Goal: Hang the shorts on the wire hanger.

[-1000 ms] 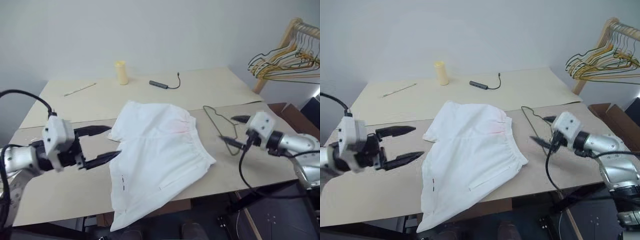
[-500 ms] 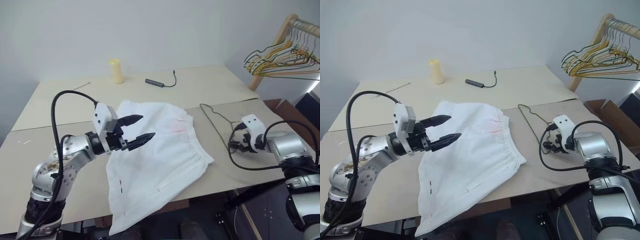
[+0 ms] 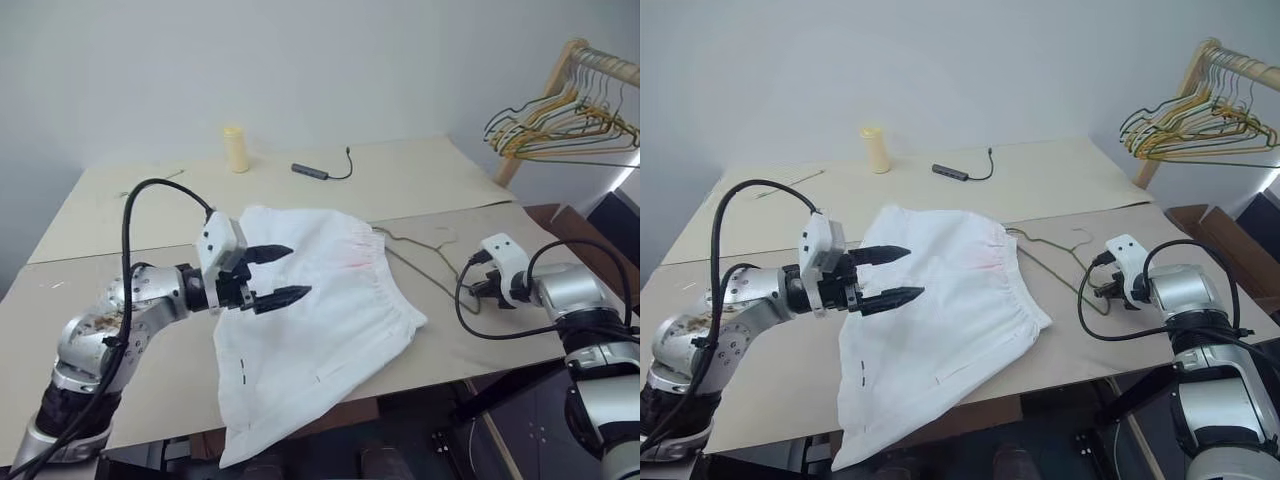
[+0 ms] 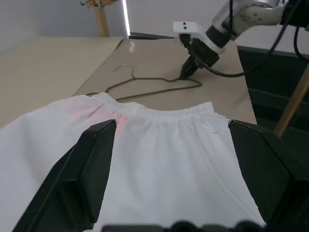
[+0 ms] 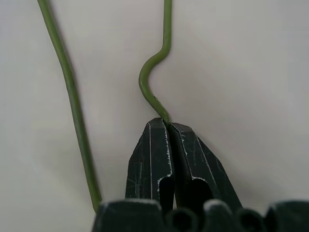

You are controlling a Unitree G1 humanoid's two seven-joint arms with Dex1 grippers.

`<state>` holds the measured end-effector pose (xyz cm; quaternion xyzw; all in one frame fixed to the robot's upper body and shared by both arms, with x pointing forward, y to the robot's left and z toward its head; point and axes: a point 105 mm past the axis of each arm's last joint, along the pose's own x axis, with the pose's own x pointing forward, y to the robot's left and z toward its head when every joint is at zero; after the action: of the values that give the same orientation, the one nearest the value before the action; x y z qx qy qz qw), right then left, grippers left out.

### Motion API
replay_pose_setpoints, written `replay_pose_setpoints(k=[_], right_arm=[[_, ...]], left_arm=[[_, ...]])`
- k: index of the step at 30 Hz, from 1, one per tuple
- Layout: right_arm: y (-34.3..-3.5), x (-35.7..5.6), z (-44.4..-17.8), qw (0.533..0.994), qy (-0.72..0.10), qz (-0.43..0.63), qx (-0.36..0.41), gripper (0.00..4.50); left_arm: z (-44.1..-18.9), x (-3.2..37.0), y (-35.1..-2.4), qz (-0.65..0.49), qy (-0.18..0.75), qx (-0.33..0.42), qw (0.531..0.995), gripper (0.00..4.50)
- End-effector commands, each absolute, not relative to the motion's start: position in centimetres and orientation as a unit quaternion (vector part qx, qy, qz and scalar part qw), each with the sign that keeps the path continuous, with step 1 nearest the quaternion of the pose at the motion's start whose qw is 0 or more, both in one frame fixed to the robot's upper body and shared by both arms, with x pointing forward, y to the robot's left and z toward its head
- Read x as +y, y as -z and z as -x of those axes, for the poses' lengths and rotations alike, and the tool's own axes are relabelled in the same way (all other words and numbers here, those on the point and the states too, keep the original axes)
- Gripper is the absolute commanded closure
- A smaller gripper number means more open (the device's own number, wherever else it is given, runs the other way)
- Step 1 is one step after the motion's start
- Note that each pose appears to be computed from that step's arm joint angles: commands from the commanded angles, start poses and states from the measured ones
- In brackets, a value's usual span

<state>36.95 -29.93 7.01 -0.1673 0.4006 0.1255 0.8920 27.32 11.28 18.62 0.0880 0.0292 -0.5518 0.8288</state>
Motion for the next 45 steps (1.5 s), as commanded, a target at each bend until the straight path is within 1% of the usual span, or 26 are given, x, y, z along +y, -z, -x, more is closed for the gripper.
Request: replay_pose_setpoints(k=[1, 2, 4, 6, 8, 11, 14, 18, 20, 22, 24, 30, 35, 39, 45], right_arm=[[-9.0, -30.6, -37.5, 0.903, -0.125, 0.194, 0.363, 4.46], [-9.2, -30.7, -37.4, 0.904, -0.124, 0.195, 0.360, 4.46], [-11.2, -30.6, -37.4, 0.916, -0.144, 0.215, 0.305, 4.46], [-13.9, -30.3, -36.9, 0.922, -0.170, 0.269, 0.219, 4.46], [-15.6, -30.2, -36.1, 0.921, -0.182, 0.304, 0.164, 4.46], [-17.2, -30.2, -35.1, 0.915, -0.184, 0.342, 0.113, 4.46], [-19.0, -30.9, -34.4, 0.896, -0.160, 0.410, 0.055, 4.46], [-22.0, -31.0, -34.1, 0.892, -0.115, 0.435, -0.043, 4.46], [-23.6, -30.2, -33.2, 0.865, -0.124, 0.476, -0.101, 4.46], [-24.5, -29.4, -32.3, 0.842, -0.143, 0.502, -0.137, 4.46], [-25.0, -28.9, -31.7, 0.825, -0.161, 0.517, -0.161, 4.46], [-25.0, -26.0, -29.5, 0.789, -0.254, 0.525, -0.195, 4.46], [-25.5, -22.8, -28.4, 0.760, -0.310, 0.516, -0.243, 4.46], [-26.3, -21.3, -28.0, 0.749, -0.336, 0.506, -0.265, 4.46], [-27.3, -19.9, -27.5, 0.739, -0.360, 0.493, -0.285, 4.46]], left_arm=[[-27.7, 11.0, -20.8, -0.072, 0.551, -0.012, 0.831, 0.49], [-27.8, 11.0, -20.9, -0.069, 0.552, -0.015, 0.831, 0.49], [-27.7, 10.7, -21.4, -0.061, 0.562, -0.021, 0.825, 0.49], [-27.6, 10.4, -22.0, -0.058, 0.571, -0.030, 0.818, 0.49], [-27.7, 10.2, -22.3, -0.049, 0.575, -0.025, 0.817, 0.49], [-27.6, 10.3, -22.3, -0.045, 0.584, -0.011, 0.810, 0.49], [-28.0, 10.6, -22.4, -0.044, 0.579, -0.006, 0.814, 0.49], [-28.5, 10.9, -22.7, -0.033, 0.574, 0.001, 0.818, 0.49], [-28.9, 11.0, -23.0, -0.025, 0.568, 0.004, 0.822, 0.49], [-29.2, 11.2, -23.2, -0.022, 0.565, 0.004, 0.825, 0.49], [-29.4, 11.3, -23.4, -0.021, 0.562, 0.005, 0.827, 0.49], [-30.3, 11.6, -24.0, -0.020, 0.555, 0.007, 0.831, 0.49], [-30.2, 11.2, -23.8, -0.025, 0.573, 0.021, 0.819, 0.49], [-29.8, 11.1, -23.5, -0.031, 0.595, 0.038, 0.802, 0.49], [-29.9, 11.3, -22.9, -0.037, 0.603, 0.061, 0.795, 0.49]])
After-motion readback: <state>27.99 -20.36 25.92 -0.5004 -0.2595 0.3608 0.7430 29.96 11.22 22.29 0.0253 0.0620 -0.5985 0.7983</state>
